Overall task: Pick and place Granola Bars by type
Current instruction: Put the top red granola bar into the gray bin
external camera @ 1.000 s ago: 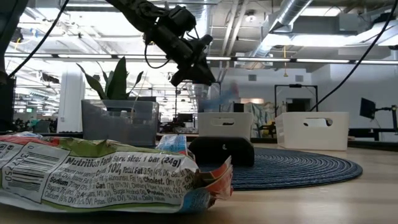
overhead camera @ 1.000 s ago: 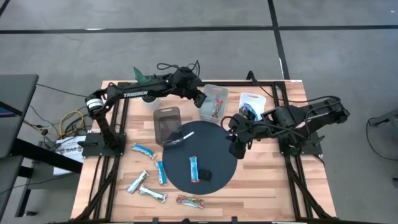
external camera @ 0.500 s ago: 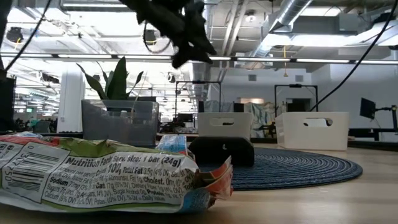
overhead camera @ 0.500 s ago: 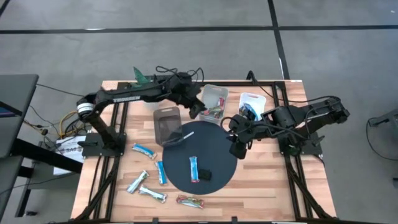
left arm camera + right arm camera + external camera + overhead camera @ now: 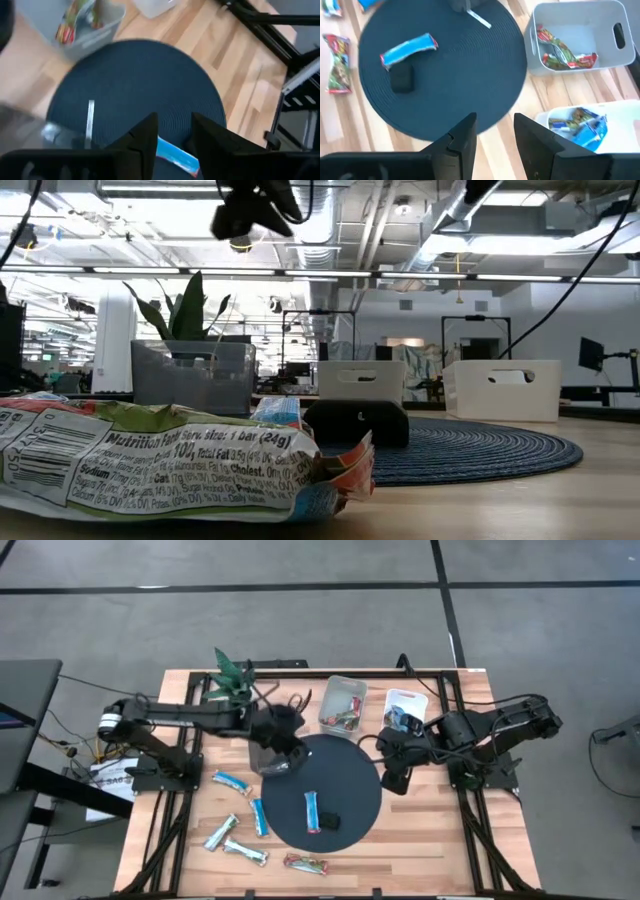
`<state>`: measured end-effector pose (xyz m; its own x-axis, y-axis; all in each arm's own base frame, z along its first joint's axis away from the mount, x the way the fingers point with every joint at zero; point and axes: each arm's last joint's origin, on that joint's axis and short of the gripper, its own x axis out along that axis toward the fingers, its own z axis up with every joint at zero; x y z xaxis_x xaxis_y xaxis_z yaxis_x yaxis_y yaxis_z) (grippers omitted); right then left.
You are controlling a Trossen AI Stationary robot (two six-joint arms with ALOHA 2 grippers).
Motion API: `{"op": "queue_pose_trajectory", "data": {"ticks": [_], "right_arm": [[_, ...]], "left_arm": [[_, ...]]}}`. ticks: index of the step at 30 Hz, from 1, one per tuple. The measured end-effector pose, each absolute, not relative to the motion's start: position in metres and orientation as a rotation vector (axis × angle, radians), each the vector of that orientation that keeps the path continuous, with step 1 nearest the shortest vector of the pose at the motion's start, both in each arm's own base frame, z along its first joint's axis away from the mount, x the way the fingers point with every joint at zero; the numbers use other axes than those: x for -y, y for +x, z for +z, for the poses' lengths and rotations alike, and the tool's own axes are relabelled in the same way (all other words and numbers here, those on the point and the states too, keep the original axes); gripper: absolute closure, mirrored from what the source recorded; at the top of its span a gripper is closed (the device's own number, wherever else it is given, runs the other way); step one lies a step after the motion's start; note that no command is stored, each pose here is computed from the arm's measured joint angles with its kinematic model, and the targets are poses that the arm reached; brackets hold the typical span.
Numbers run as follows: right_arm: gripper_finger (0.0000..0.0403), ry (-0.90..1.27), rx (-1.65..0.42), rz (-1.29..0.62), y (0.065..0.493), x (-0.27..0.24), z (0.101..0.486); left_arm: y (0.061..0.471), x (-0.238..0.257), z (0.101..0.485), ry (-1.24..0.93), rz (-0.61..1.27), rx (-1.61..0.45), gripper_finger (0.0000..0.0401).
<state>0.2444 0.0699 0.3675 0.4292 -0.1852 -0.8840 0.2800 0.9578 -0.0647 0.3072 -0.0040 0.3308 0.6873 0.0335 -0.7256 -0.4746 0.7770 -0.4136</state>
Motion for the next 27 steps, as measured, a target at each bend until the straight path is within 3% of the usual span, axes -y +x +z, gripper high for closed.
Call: {"op": "queue_pose_trajectory", "data": {"ticks": [5,17,27], "right_arm": [[0.0280,0.062,-1.105,-0.271,0.243,-0.071,0.367],[0.0280,-0.012,-1.126,-0.229,0.242,-0.071,0.367],[0.0280,-0.019,-1.128,-0.226,0.241,-0.071,0.367]], "left_arm": [[0.310,0.021,0.317,-0.728,0.432,-0.810,0.0275],[0.336,0.065,0.267,-0.843,0.499,-0.956,0.0265],[0.352,0.073,0.225,-0.917,0.610,-1.067,0.0265]]}}
